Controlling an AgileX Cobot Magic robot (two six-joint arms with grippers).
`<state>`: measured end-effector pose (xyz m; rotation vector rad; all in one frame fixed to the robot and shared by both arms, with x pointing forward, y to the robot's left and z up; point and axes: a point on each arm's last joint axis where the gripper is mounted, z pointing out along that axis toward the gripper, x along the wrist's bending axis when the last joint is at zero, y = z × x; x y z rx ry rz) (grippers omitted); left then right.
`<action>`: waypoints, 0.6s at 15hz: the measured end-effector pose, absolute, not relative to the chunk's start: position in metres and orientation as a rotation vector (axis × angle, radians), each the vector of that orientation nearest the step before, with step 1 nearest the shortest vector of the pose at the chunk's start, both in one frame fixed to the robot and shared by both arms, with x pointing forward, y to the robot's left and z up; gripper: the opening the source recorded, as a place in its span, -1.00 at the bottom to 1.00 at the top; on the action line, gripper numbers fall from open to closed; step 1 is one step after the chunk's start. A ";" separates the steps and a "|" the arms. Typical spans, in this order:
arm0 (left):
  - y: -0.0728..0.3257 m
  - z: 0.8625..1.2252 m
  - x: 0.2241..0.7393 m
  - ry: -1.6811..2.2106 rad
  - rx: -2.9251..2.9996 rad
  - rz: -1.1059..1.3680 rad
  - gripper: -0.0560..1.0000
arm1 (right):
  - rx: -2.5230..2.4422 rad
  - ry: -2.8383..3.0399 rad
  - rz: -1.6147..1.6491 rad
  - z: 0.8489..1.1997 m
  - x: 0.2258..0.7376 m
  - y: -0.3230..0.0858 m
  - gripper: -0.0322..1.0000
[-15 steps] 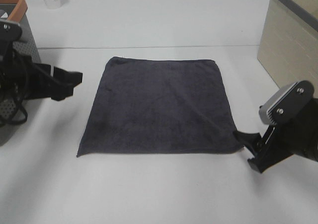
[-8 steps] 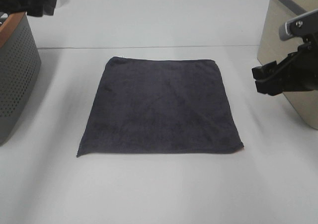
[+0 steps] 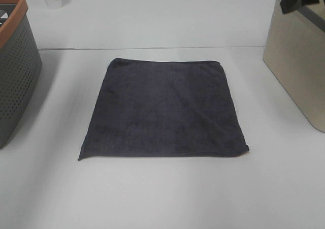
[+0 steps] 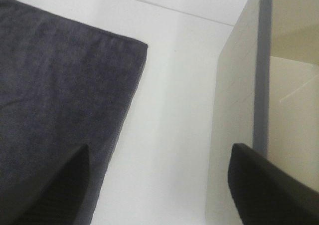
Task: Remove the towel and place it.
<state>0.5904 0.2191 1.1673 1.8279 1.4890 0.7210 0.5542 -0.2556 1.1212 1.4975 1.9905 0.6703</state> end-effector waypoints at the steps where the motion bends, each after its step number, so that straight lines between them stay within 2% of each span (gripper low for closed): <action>1: 0.225 1.176 0.590 1.490 1.800 0.659 0.44 | 1.524 1.997 0.653 1.139 0.558 -0.255 0.53; 3: 0.246 1.195 0.590 1.494 1.728 0.575 0.44 | 1.590 2.043 0.548 1.170 0.581 -0.255 0.52; 9: 0.301 1.180 0.574 1.781 1.868 0.490 0.44 | 1.596 2.056 0.492 1.184 0.592 -0.255 0.50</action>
